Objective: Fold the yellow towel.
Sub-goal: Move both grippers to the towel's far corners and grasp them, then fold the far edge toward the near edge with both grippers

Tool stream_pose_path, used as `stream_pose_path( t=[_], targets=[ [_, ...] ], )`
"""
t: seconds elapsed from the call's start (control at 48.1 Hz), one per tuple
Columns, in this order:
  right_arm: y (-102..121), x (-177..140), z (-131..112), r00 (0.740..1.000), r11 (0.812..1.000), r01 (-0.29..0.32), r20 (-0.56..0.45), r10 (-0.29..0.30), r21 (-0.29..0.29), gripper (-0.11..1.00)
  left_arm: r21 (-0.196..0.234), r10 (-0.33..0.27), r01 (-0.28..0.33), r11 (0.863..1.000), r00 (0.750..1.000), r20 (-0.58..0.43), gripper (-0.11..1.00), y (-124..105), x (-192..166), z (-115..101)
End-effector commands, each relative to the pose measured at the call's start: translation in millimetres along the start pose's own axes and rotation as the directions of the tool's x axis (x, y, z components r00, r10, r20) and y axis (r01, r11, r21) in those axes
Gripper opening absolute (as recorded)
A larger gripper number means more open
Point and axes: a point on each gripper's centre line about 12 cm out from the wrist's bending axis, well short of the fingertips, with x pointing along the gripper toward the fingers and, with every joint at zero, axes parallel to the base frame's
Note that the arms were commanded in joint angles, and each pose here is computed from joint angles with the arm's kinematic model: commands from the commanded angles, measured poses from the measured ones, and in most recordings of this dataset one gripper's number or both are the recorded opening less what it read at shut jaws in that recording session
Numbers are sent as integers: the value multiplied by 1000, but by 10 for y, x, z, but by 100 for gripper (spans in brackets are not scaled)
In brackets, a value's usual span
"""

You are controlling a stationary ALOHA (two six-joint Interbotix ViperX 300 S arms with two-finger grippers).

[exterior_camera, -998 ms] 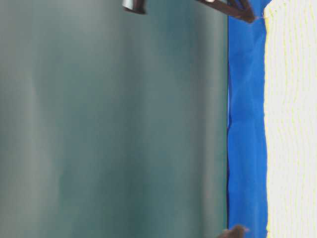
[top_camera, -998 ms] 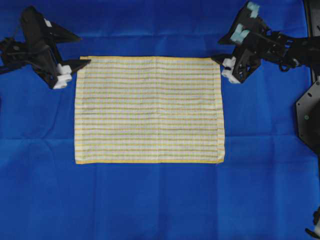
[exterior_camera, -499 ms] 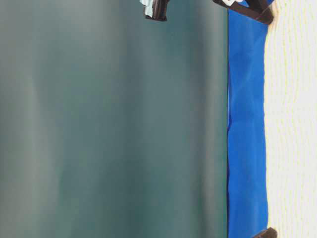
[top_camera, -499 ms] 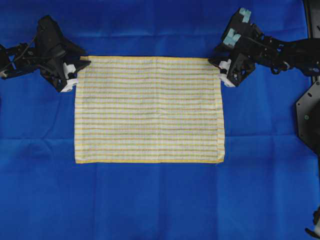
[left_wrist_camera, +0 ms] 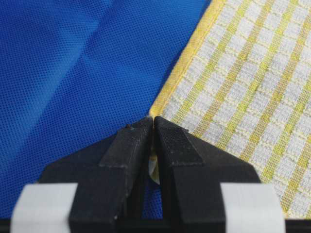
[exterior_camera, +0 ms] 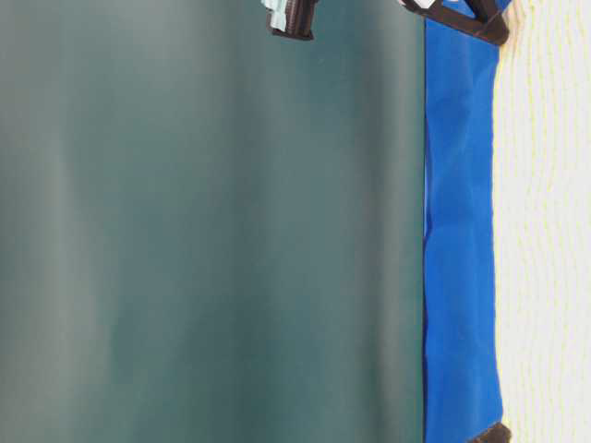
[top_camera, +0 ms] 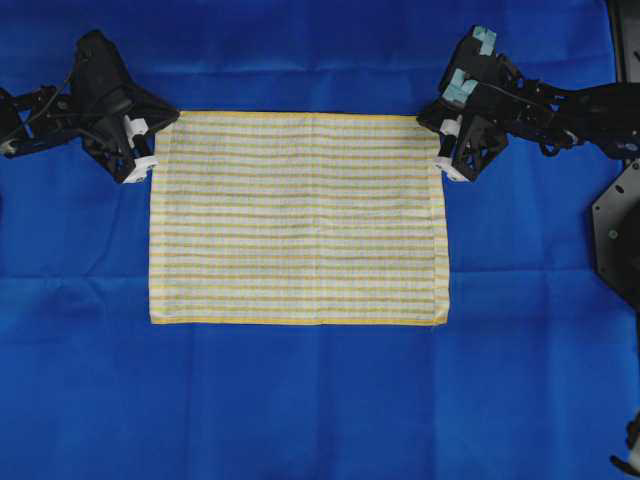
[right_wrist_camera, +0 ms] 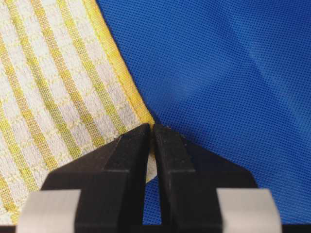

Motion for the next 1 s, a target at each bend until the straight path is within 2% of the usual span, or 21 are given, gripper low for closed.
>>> stream_pose_path(
  t=[0.0, 0.187, 0.374, 0.541, 0.728, 0.977],
  targets=[
    [8, -48, 86, 999, 1000, -3, 34, 3, 4, 4, 0, -1, 1, 1000, 1000, 21, 2, -5, -22, 81],
    [11, -217, 237, 996, 1000, -9, 87, 9, 7, 4, 3, -5, 5, 1000, 999, 45, 2, -2, -163, 311],
    [17, -331, 269, 996, 1000, -14, 88, 13, 9, 4, 5, -6, 6, 1000, 996, 92, 2, 6, -370, 512],
    [17, -337, 267, 996, 1000, -14, 88, 13, 9, 4, -4, -10, 11, 1000, 996, 86, 2, -6, -424, 461],
    [44, -357, 267, 996, 1000, -22, 90, 21, 1, 4, 20, -58, 57, 998, 995, 81, 2, -164, -456, 424],
    [257, -490, 202, 991, 996, -82, 104, 85, -27, 4, -4, -136, 136, 991, 988, 69, 2, -399, -557, 313]
  ],
)
